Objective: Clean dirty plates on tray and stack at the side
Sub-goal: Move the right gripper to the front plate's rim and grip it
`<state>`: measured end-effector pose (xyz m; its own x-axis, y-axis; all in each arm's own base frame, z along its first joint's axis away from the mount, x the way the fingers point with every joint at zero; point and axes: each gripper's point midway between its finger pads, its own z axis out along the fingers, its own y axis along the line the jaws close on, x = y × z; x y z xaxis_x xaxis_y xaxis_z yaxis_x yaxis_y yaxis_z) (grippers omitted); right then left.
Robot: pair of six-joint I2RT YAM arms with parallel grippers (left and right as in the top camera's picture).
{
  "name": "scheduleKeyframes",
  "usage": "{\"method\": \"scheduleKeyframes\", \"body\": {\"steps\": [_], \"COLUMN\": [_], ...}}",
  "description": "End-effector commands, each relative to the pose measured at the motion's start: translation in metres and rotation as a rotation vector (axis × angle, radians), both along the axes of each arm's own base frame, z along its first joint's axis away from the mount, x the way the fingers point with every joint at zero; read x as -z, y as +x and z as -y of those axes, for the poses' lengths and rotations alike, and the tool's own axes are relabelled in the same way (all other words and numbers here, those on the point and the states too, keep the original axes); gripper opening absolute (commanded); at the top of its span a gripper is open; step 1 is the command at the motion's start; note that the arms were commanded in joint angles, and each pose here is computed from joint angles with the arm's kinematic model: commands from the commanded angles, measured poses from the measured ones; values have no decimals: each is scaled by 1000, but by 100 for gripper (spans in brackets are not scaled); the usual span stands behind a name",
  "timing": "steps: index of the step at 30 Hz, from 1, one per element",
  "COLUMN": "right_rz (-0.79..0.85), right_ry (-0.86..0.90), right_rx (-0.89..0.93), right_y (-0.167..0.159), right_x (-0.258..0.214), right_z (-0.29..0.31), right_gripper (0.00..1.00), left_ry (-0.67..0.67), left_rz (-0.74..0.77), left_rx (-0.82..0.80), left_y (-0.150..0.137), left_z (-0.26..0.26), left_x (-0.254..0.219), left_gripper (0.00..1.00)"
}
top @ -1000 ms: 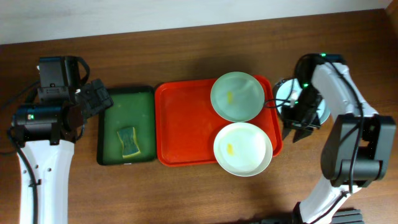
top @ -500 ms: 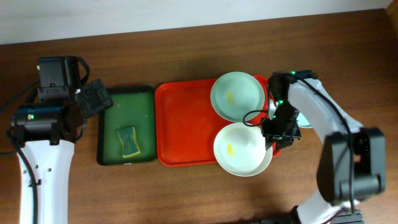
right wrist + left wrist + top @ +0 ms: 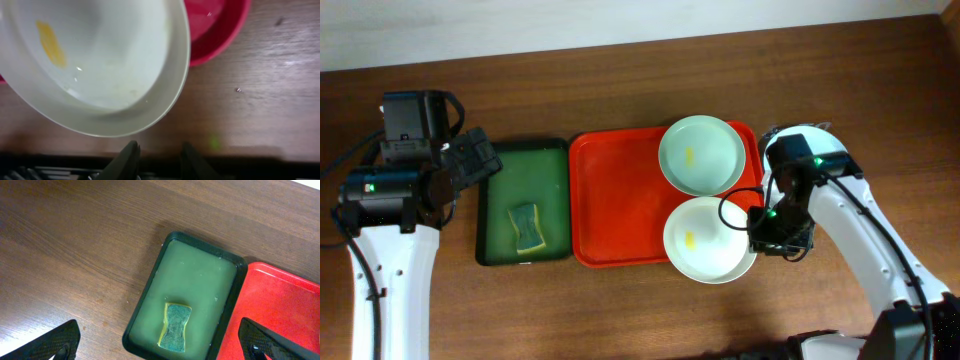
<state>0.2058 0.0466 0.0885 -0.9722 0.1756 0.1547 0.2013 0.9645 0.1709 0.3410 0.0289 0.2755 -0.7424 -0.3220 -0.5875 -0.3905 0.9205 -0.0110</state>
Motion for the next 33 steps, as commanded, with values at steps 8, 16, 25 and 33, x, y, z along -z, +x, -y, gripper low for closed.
{"method": "scheduleKeyframes", "body": {"steps": [8,16,25,33], "right_rz": [54,139,151,145], "right_ry": [77,-74,-101,-101], "right_rx": [15,94,157,156], "right_y": [-5,18,14,8], "right_x": [4,23,53,63], "right_z": [-13,11,16,16], "right_gripper": [29,38,35,27], "left_ry": [-4,-4,-4,-4], "left_rz": [15,15,15,15], "left_rx": [-14,-13,-13,-13], "left_y": [0,0,0,0], "left_z": [-1,-1,-1,-1], "left_x": [-4,-4,-4,-4], "left_gripper": [99,99,99,99]}}
